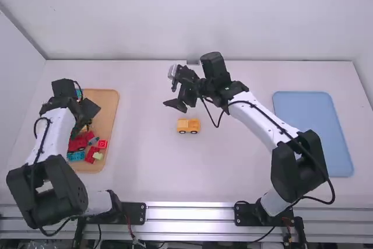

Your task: Assemble lego blocks to make yellow taxi

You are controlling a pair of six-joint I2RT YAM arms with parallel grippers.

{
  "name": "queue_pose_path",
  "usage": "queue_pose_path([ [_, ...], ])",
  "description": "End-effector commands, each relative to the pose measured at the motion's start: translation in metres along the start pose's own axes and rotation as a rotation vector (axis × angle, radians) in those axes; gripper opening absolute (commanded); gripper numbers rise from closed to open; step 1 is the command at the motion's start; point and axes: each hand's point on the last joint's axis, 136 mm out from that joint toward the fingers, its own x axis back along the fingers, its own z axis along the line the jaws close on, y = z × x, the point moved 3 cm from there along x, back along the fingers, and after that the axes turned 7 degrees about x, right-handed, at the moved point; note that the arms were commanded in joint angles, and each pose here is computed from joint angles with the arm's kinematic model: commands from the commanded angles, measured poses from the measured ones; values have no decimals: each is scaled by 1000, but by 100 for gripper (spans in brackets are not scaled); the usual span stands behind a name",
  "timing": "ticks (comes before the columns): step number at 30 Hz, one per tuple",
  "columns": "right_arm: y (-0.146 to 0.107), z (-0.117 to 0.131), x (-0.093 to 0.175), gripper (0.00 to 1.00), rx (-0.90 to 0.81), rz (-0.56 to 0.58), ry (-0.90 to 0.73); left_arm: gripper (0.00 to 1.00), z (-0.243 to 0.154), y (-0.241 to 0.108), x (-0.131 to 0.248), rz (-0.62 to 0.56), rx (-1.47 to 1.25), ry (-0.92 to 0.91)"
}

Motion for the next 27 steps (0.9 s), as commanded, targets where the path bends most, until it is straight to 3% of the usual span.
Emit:
queue_pose_path([
  [1,4,-7,-1,99,37,13,-43,99,-8,21,-7,16,5,43],
  [6,-9,-10,-11,98,-37,25,-33,100,-17,29,-35,167,-41,178],
  [10,-16,-12,-10,99,-53,39,-32,77,-22,32,-59,212,9,231],
  [13,-17,-13,-10,98,-52,41,-37,70,-20,33,-64,194,95,252],
  [18,-21,-19,-4,99,-64,47,-54,78,1,35,-69,158,291,329],
  [20,-23,-21,-2,98,-70,50,-58,99,9,32,-70,188,378,345],
  [23,-25,-22,-1,99,-73,55,-59,99,17,22,-71,279,503,337],
  [27,-27,-24,1,98,-77,57,-66,99,25,23,-76,288,533,330],
])
